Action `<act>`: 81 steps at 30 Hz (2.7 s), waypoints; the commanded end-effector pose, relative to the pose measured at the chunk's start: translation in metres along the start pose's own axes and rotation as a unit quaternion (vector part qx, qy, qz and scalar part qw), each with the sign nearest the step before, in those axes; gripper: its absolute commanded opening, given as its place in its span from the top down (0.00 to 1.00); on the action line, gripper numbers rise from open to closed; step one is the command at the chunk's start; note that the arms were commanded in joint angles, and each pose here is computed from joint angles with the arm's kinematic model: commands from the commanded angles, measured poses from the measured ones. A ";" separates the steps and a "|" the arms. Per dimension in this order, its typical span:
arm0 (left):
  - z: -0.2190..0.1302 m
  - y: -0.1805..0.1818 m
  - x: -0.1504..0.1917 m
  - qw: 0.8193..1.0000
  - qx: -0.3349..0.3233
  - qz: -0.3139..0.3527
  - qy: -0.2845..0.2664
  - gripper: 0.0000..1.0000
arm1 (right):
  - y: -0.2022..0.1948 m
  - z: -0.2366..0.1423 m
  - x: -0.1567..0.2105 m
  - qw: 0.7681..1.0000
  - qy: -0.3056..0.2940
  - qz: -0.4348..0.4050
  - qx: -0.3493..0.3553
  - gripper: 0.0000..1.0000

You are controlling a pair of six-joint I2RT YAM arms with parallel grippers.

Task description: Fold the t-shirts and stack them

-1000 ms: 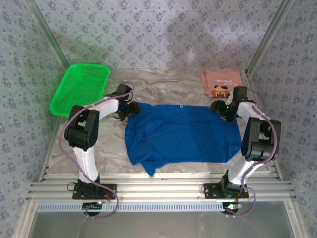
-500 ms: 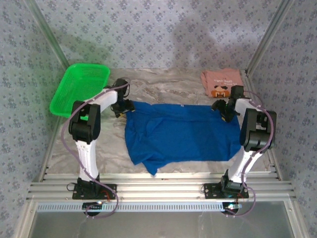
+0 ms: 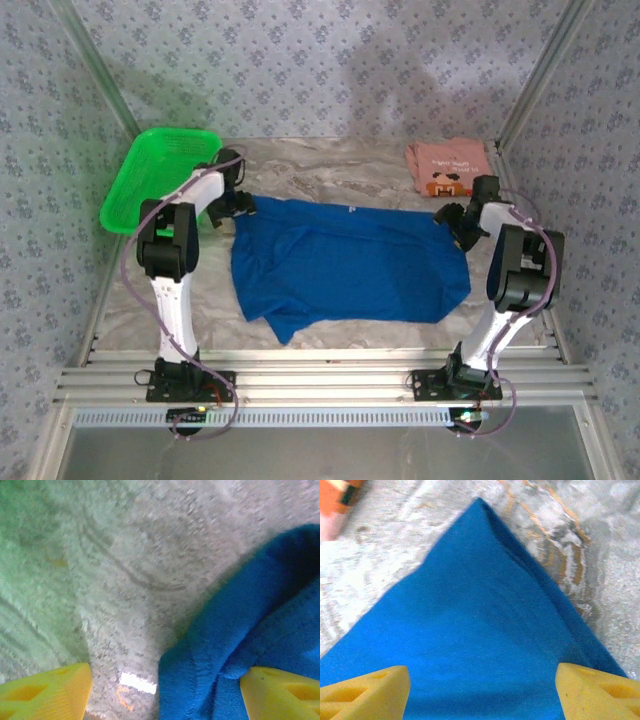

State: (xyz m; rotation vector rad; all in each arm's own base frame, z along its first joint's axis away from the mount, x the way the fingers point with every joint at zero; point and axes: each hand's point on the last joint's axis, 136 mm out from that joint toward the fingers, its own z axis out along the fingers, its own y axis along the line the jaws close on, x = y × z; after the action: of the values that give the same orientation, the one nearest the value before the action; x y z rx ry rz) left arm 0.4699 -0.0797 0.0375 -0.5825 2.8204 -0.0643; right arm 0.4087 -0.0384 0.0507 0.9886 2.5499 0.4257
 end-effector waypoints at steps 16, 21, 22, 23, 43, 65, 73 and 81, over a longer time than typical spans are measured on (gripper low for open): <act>-0.068 -0.090 0.090 0.978 0.188 0.082 0.047 0.29 | 0.118 -0.128 0.064 0.950 -0.015 -0.233 -0.209 0.16; -0.047 -0.101 0.098 0.972 0.215 0.077 0.064 0.33 | 0.125 -0.140 0.076 0.942 -0.010 -0.246 -0.229 0.16; -0.042 -0.100 0.100 0.972 0.212 0.076 0.067 0.33 | 0.126 -0.142 0.078 0.941 -0.010 -0.248 -0.232 0.16; -0.039 -0.100 0.102 0.971 0.215 0.076 0.067 0.33 | 0.127 -0.144 0.079 0.940 -0.010 -0.249 -0.233 0.16; -0.037 -0.104 0.161 0.959 0.235 0.115 0.105 0.36 | 0.132 -0.156 0.076 0.937 -0.026 -0.259 -0.233 0.15; -0.065 -0.115 0.196 0.947 0.242 0.193 0.088 0.33 | 0.122 -0.145 0.075 0.944 -0.018 -0.246 -0.218 0.15; -0.083 -0.133 0.206 0.932 0.276 0.220 0.076 0.32 | 0.119 -0.146 0.075 0.945 -0.015 -0.244 -0.217 0.15; -0.095 -0.137 0.258 0.893 0.292 0.335 0.072 0.30 | 0.116 -0.148 0.070 0.946 -0.018 -0.237 -0.220 0.15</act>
State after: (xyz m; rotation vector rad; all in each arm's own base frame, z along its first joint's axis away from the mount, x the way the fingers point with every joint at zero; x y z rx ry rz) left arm 0.2828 -0.3000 0.0599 0.3866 2.8370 -0.7665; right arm 0.3677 0.0710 0.2094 0.2242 2.3877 0.7633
